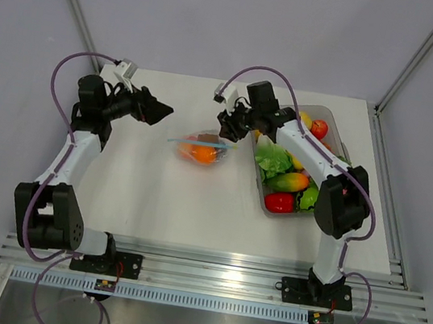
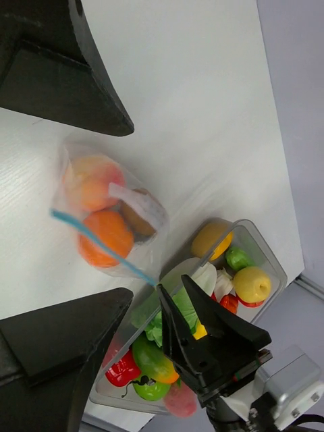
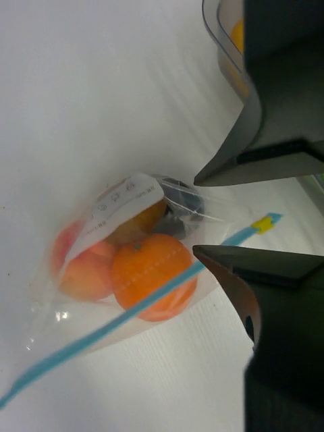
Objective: Place the food in the zip-top bag and seal the zipper
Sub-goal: Place the zipper food storage bag at the center of the board, then reset both arms
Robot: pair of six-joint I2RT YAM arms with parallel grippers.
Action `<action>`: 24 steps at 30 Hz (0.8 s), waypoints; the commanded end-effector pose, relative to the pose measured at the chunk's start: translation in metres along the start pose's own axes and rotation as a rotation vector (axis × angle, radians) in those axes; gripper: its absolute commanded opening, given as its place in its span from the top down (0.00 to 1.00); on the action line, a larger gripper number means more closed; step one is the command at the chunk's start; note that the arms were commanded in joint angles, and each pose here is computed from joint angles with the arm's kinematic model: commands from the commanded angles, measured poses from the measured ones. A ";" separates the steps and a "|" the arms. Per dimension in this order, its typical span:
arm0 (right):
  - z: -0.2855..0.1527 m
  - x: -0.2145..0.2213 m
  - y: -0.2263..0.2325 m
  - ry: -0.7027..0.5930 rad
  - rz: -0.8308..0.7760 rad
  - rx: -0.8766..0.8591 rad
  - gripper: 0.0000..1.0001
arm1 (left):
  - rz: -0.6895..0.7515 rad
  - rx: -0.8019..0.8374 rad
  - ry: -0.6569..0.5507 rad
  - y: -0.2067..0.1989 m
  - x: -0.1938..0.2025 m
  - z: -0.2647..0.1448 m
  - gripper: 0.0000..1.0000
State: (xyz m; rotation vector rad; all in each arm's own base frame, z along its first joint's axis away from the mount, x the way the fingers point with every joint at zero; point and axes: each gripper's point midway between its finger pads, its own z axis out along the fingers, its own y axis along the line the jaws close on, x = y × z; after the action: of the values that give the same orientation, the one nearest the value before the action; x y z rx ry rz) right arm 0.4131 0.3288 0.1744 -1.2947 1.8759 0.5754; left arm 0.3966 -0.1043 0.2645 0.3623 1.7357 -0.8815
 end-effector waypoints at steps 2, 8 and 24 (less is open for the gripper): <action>-0.039 -0.051 0.008 -0.166 -0.063 0.088 0.48 | 0.098 -0.043 -0.078 -0.020 -0.048 -0.014 0.01; -0.087 -0.051 0.003 -0.186 0.014 0.260 0.45 | 0.110 -0.124 -0.113 -0.034 -0.065 -0.028 0.01; -0.231 0.018 -0.037 -0.169 0.616 1.038 0.01 | -0.077 -0.426 0.016 -0.044 0.004 -0.066 0.01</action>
State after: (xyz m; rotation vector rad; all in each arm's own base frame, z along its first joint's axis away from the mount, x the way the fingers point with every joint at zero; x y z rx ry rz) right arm 0.3735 0.1764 0.2965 -0.2393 1.9284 0.0981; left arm 0.3333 -0.1007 0.2979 0.1335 1.8658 -0.6010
